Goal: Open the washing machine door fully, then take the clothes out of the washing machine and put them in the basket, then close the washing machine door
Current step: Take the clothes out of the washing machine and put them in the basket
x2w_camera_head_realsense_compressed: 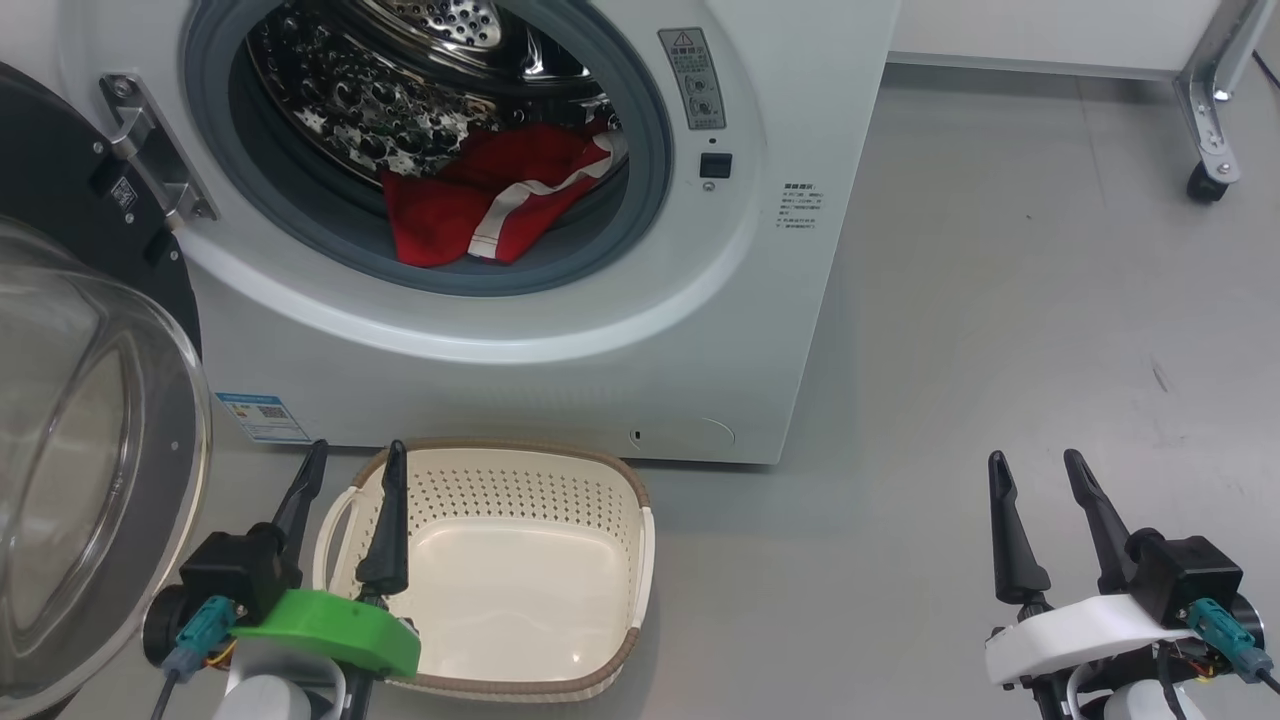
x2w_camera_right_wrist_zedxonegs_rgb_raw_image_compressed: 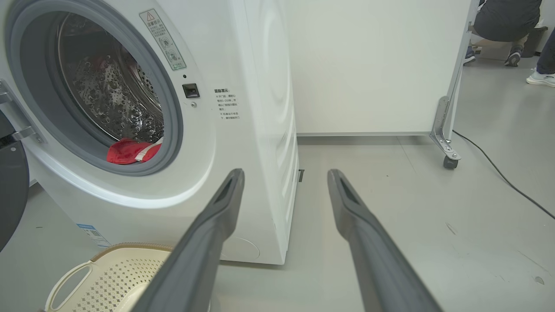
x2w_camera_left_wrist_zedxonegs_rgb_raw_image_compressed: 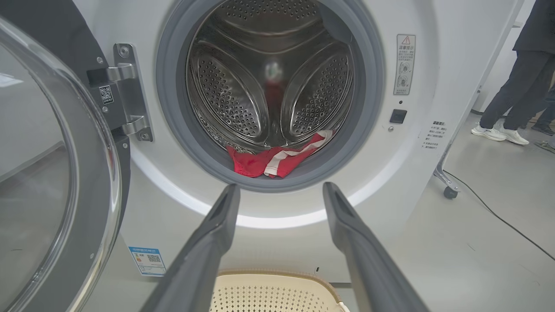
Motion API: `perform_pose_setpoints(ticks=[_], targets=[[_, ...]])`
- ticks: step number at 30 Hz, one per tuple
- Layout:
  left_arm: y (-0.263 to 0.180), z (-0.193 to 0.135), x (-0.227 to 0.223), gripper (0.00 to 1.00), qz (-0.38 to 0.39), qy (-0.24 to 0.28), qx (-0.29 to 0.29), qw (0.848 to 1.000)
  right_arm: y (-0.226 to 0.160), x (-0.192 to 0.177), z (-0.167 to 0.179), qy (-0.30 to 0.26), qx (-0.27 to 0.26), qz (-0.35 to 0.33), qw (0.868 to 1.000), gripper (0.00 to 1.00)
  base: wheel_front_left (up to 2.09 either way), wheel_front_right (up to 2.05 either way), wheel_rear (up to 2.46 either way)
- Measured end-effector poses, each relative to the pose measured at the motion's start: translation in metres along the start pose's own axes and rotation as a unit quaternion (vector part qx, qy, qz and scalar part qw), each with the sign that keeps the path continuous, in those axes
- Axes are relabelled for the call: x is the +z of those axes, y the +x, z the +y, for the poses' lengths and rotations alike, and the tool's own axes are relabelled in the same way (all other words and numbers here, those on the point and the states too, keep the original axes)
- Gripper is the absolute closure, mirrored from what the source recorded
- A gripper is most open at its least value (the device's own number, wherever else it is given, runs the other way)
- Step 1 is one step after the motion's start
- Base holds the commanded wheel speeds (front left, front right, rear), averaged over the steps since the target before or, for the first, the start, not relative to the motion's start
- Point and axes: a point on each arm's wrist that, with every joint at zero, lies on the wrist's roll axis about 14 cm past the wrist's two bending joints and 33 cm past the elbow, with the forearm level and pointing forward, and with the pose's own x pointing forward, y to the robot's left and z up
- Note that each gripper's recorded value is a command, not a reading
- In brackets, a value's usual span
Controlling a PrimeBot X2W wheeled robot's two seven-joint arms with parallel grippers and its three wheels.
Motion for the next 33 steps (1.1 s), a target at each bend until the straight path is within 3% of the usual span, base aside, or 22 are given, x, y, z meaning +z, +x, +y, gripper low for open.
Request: perform_pose_setpoints(ticks=[33], targets=[[0.0021,-0.0033,-0.0041,0.00,0.006,0.008,-0.007,1.000,-0.0011,-0.0044,-0.0010,0.001,-0.002,0.007,1.000,0.00,0.13,-0.13,0.00]])
